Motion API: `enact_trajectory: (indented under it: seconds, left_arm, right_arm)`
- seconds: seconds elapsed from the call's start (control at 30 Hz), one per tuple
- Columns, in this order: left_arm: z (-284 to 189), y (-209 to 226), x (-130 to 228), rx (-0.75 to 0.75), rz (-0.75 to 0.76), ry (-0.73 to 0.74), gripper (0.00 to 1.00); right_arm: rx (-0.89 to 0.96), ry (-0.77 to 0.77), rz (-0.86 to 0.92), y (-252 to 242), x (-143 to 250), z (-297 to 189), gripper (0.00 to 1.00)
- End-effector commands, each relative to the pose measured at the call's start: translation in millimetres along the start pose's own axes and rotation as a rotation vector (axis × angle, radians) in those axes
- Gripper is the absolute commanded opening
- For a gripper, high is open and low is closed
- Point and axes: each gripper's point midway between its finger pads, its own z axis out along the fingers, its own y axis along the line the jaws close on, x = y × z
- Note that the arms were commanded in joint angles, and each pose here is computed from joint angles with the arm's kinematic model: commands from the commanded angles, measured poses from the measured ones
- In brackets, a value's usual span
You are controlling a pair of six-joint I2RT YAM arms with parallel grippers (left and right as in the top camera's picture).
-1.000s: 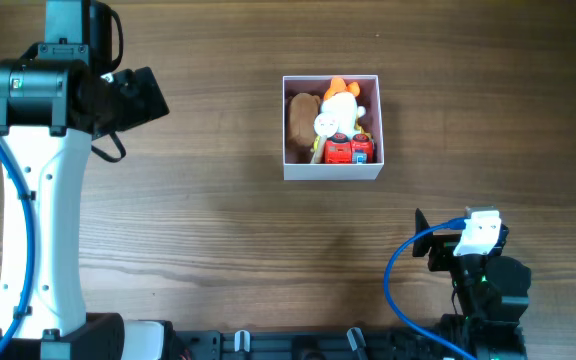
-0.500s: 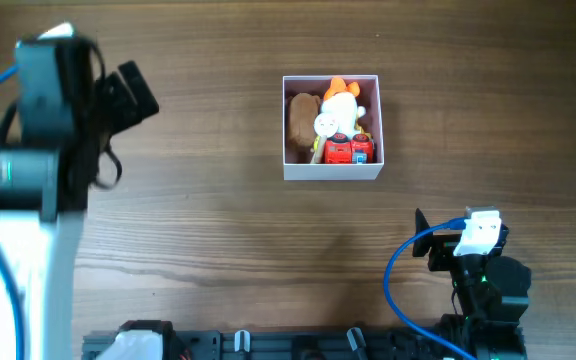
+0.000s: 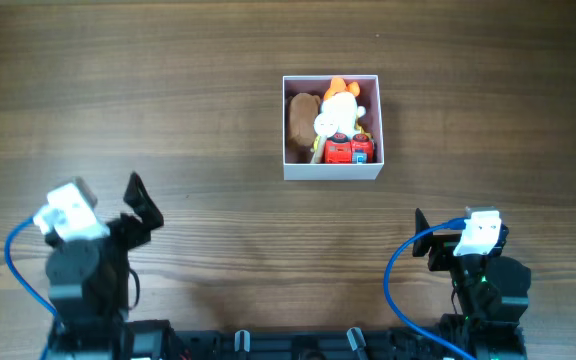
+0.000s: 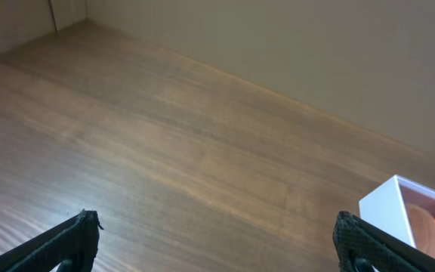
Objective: Pack container
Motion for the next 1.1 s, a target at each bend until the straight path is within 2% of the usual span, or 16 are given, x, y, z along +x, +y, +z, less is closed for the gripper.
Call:
enact_trajectory:
  seconds: [0.0, 0.17, 0.5, 0.67, 1.07]
  left_arm:
    - [0, 3, 30, 0.055, 0.012, -0.015, 1.00]
    - [10, -2, 65, 0.134, 0.012, 0.002, 1.00]
    - [27, -23, 97, 0.282, -0.003, 0.001, 1.00]
    - [30, -26, 107, 0.310, 0.002, -0.004, 1.00]
    - [27, -28, 102, 0.322, -0.001, -0.037, 1.00]
  right_arm:
    - [-0.015, -0.010, -0.018, 3, 0, 0, 1.00]
    - [-0.015, -0.010, -0.018, 3, 0, 0, 1.00]
    - [-0.015, -0.010, -0.018, 3, 0, 0, 1.00]
    - [-0.015, -0.010, -0.018, 3, 0, 0, 1.00]
    - [-0.015, -0.010, -0.018, 3, 0, 0, 1.00]
